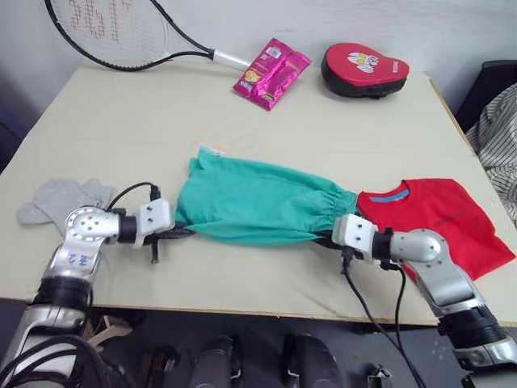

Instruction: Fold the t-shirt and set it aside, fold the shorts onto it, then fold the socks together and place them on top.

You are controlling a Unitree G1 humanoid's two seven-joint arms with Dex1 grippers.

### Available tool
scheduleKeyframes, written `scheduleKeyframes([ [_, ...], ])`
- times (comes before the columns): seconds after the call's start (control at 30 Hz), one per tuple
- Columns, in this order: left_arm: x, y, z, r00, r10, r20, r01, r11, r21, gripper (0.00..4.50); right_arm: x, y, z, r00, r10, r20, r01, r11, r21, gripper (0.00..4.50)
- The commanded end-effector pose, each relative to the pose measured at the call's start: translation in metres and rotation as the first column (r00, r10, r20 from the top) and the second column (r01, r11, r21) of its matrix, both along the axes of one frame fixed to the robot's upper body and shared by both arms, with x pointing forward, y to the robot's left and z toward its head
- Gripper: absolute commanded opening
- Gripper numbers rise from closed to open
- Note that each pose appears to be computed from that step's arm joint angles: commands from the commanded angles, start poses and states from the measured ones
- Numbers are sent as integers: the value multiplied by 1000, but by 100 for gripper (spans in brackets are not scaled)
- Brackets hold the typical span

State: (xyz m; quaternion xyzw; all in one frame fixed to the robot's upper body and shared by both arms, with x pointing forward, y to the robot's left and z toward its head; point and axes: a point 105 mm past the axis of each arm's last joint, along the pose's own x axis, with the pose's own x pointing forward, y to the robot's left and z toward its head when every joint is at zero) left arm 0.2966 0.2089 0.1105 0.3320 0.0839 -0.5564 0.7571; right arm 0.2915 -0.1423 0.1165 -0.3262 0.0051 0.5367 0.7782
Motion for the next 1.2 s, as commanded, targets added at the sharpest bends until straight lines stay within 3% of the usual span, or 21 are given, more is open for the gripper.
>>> scheduleKeyframes([
  [0.03, -34, -9, 12, 999, -37, 30, 38, 998, -40, 5, -19, -11, 3, 998, 61, 35, -60, 997, -39, 0],
  [0.17, -54, -6, 5, 999, 47, 5, -46, 998, -37, 5, -29, -21, -11, 997, 71, 38, -67, 993, -94, 0],
  [0.27, -58, 0, 2, 995, 104, 0, -104, 994, -35, 5, -36, -19, -13, 998, 59, 4, -59, 998, -33, 0],
  [0.3, -59, 2, 1, 993, 115, -19, -116, 993, -32, 54, -41, -16, -14, 998, 64, -18, -64, 998, -10, 46],
  [0.4, -66, 5, 1, 990, 119, -81, -122, 992, -28, 127, -51, -12, -11, 996, 76, -38, -75, 997, 31, 123],
  [0.43, -75, 3, 6, 984, 96, -150, -108, 992, -70, 158, -54, -13, -6, 995, 73, -61, -69, 996, 65, 156],
  [0.5, -82, 7, 17, 971, 102, -215, -128, 986, -110, 162, -64, -13, 7, 991, 93, -101, -78, 987, 141, 224],
  [0.63, -87, 19, 38, 945, 148, -290, -203, 965, -169, 162, -73, -11, 35, 974, 115, -193, -64, 965, 255, 224],
  [0.67, -86, 19, 50, 943, 147, -299, -218, 951, -220, 162, -74, -8, 46, 969, 125, -211, -57, 951, 303, 204],
  [0.77, -75, 8, 78, 945, 99, -313, -216, 904, -368, 102, -70, 12, 58, 962, 175, -210, -93, 931, 354, 131],
  [0.87, -52, -18, 69, 966, 63, -250, -153, 921, -359, 10, -54, 39, 45, 971, 174, -161, -113, 936, 332, 26],
  [0.9, -46, -28, 63, 974, 43, -223, -119, 933, -341, 0, -49, 48, 37, 974, 177, -144, -126, 943, 308, 4],
  [1.0, -28, -58, 38, 985, -16, -173, -37, 952, -302, 0, -33, 68, 14, 984, 152, -94, -123, 956, 266, 4],
  [1.13, -12, -91, 20, 985, -69, -160, 11, 941, -339, 0, -26, 77, -18, 988, 149, -51, -139, 978, 156, 4],
  [1.2, -1, -95, 2, 988, -27, -153, -19, 957, -290, 0, -15, 75, -20, 998, 44, -36, -36, 980, 197, 4],
])
